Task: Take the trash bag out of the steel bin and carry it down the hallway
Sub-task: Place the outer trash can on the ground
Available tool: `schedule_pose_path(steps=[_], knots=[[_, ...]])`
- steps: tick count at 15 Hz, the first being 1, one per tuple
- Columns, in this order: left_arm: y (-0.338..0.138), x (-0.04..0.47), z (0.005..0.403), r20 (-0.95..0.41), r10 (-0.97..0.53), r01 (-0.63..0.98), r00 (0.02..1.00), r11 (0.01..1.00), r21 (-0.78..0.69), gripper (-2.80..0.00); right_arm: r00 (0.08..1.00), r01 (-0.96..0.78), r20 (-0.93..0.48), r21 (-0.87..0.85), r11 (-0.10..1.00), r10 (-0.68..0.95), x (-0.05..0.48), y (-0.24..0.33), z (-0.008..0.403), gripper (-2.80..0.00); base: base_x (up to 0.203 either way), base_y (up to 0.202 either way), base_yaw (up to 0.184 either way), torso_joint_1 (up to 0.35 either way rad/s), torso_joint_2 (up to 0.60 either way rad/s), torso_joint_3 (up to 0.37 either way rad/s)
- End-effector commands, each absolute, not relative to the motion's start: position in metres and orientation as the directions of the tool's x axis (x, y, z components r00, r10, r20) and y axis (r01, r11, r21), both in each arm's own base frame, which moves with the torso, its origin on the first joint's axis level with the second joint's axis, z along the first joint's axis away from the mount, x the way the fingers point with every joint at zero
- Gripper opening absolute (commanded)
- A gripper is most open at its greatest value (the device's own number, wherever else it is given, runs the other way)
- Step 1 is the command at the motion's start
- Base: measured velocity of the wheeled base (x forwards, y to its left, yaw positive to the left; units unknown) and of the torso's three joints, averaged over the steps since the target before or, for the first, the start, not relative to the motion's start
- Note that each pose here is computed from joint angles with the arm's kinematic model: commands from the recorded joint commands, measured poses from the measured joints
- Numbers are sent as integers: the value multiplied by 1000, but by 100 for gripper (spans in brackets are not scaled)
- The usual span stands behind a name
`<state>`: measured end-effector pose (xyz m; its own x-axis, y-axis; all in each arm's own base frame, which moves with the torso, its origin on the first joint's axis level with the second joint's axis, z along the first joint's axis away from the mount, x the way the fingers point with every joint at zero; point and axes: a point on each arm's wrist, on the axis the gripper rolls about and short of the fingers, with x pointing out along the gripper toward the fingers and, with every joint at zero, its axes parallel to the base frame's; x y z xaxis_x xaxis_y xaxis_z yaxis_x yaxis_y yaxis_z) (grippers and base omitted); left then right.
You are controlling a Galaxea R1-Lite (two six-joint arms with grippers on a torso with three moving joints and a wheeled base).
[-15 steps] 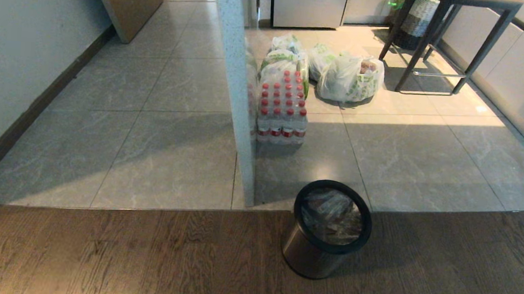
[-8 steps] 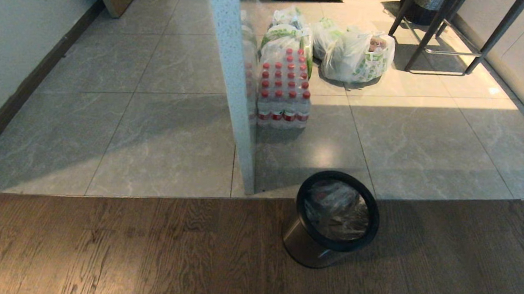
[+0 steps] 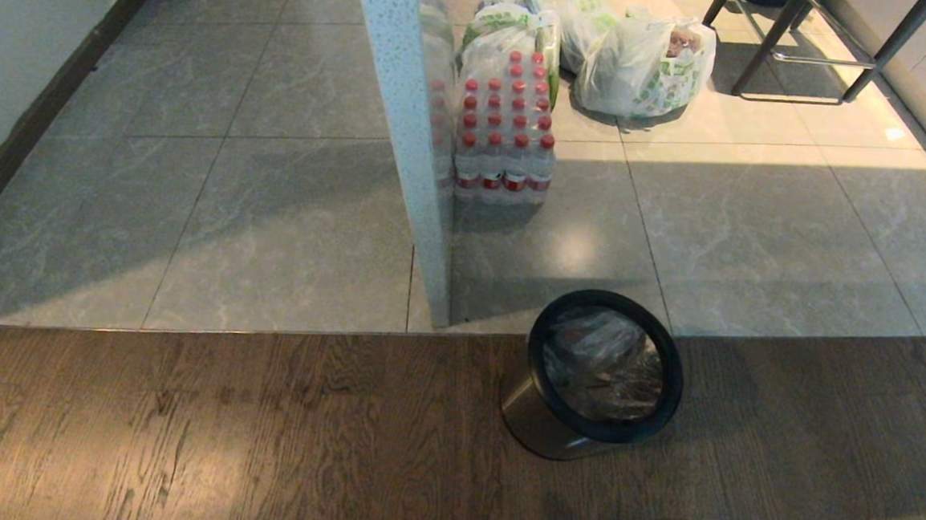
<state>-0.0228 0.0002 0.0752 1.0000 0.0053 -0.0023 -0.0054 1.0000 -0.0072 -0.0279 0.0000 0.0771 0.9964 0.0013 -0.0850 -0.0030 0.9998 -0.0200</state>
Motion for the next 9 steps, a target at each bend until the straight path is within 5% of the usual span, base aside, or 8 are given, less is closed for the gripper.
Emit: schedule_pose_path(steps=[1, 5, 9], knots=[[0, -23, 75, -5, 6, -6, 1000, 1000, -8, -280, 999, -3, -50, -22, 1000, 2, -32, 0, 90, -280, 0, 0, 0, 0, 0, 0], [0, -23, 75, -5, 6, -6, 1000, 1000, -8, -280, 974, -53, -221, -3, 999, 51, -33, 1, 154, -280, 0, 0, 0, 0, 0, 0], [0, -23, 75, -5, 6, -6, 1000, 1000, -8, -280, 828, -170, -529, 78, 982, 186, 45, 5, 223, -280, 0, 0, 0, 0, 0, 0]])
